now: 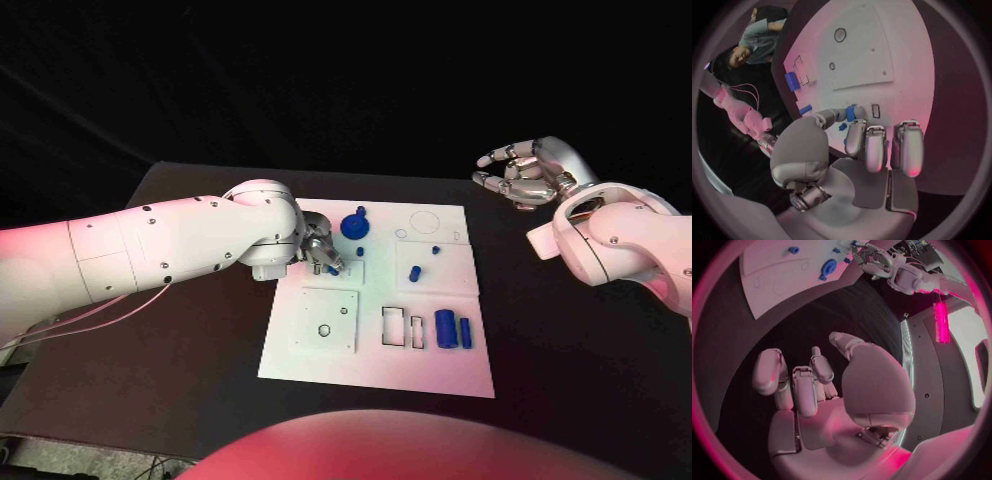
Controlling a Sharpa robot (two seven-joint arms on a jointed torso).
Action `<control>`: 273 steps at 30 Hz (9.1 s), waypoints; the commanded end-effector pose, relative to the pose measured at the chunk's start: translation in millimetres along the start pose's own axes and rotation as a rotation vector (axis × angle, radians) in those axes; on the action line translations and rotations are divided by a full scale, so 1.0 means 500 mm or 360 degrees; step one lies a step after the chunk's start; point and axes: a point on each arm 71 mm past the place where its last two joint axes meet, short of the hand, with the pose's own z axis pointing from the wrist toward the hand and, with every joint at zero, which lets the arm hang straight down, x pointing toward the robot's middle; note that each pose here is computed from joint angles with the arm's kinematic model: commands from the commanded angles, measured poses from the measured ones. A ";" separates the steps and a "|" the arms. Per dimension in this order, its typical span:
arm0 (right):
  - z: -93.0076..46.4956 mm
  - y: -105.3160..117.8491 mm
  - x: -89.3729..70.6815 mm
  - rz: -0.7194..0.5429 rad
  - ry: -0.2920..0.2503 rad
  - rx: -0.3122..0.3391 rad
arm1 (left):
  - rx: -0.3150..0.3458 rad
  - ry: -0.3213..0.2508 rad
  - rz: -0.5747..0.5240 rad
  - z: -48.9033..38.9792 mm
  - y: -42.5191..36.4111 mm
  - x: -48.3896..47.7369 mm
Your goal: Assemble the parts on the task board
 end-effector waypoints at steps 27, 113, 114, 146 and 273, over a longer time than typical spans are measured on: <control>-0.001 0.004 0.005 0.0001 0.0021 -0.0017 | -0.0017 0.0081 0.0075 0.019 -0.023 0.012; -0.001 0.003 0.003 -0.0003 0.0012 -0.0017 | -0.0058 0.0146 0.0094 0.012 -0.007 0.006; -0.001 0.003 0.003 -0.0003 0.0012 -0.0018 | -0.0059 0.0147 0.0093 0.013 -0.007 0.006; -0.004 0.004 0.002 -0.0004 0.0009 -0.0019 | -0.0086 0.0236 0.0104 0.028 -0.012 0.006; 0.004 -0.004 0.001 -0.0003 -0.0008 -0.0001 | -0.0097 -0.0286 -0.0128 -0.021 0.054 -0.148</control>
